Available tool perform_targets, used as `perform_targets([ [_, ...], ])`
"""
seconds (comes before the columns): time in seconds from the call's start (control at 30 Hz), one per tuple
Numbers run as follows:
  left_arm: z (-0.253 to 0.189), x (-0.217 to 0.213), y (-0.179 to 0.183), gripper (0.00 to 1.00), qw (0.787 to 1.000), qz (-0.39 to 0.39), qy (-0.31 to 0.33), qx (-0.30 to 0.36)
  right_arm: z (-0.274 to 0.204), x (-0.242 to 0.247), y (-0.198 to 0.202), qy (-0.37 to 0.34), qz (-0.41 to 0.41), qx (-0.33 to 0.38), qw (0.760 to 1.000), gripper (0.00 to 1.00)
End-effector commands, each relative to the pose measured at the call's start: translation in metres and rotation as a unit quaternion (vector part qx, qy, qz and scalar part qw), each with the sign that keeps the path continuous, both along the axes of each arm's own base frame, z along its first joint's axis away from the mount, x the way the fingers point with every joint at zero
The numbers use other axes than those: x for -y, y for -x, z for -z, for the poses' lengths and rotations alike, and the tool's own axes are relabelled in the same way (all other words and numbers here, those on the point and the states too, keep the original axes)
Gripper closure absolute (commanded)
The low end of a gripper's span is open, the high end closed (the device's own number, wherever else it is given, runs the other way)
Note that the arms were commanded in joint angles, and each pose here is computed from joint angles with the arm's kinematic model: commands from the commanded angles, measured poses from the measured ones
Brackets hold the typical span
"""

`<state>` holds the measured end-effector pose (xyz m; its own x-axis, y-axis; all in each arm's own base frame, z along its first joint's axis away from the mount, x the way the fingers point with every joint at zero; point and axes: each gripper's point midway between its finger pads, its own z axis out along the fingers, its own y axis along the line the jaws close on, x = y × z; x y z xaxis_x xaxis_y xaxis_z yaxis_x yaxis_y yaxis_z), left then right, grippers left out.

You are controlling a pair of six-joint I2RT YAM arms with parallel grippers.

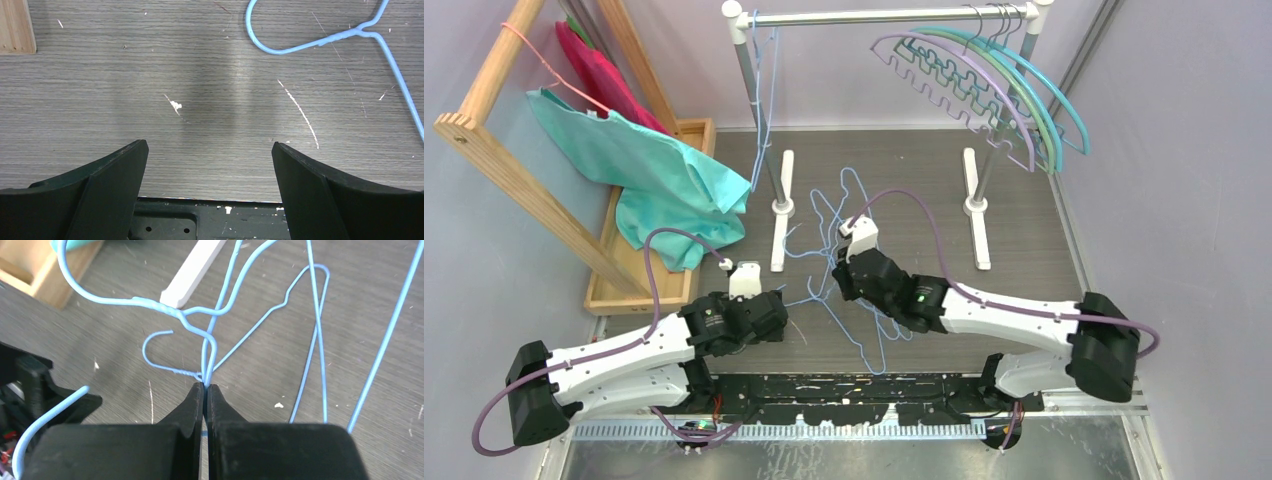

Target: Organize the hangers

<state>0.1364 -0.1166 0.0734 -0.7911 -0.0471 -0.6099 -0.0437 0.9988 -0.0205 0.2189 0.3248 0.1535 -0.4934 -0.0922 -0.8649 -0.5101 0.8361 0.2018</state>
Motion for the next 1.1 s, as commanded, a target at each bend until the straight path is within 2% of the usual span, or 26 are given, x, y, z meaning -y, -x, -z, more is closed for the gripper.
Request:
perform_targets([
  [0.0,-0.006,0.001,-0.004,0.02,1.000,-0.008,0.008,0.012,-0.031,0.017,-0.013,-0.031,0.037,0.030,0.998,0.99],
  [0.1,-0.006,0.000,-0.003,0.02,1.000,-0.009,0.007,0.010,-0.031,0.013,-0.009,-0.048,0.017,0.019,0.999,0.96],
  [0.3,-0.007,-0.001,-0.002,0.02,1.000,-0.010,0.008,0.008,0.017,0.003,-0.009,-0.008,0.009,-0.018,1.000,0.92],
  [0.47,-0.011,-0.004,-0.001,0.02,1.000,-0.012,0.003,0.009,0.019,0.006,-0.018,-0.013,0.034,-0.009,0.999,0.99],
  [0.63,-0.011,-0.005,-0.001,0.02,1.000,-0.013,0.007,0.011,-0.017,0.019,-0.028,-0.060,0.059,0.015,0.996,0.99],
  [0.73,-0.011,-0.005,-0.001,0.02,1.000,-0.011,0.004,0.011,-0.053,0.029,-0.041,-0.143,0.051,0.001,0.988,0.99],
  [0.87,-0.013,-0.003,-0.003,0.02,1.000,-0.008,-0.006,0.010,-0.125,0.026,-0.048,-0.274,-0.023,-0.006,0.961,0.99],
  [1.07,-0.013,0.003,-0.007,0.02,1.000,-0.004,-0.010,0.011,-0.222,-0.008,-0.052,-0.335,-0.120,0.033,0.934,0.99],
])
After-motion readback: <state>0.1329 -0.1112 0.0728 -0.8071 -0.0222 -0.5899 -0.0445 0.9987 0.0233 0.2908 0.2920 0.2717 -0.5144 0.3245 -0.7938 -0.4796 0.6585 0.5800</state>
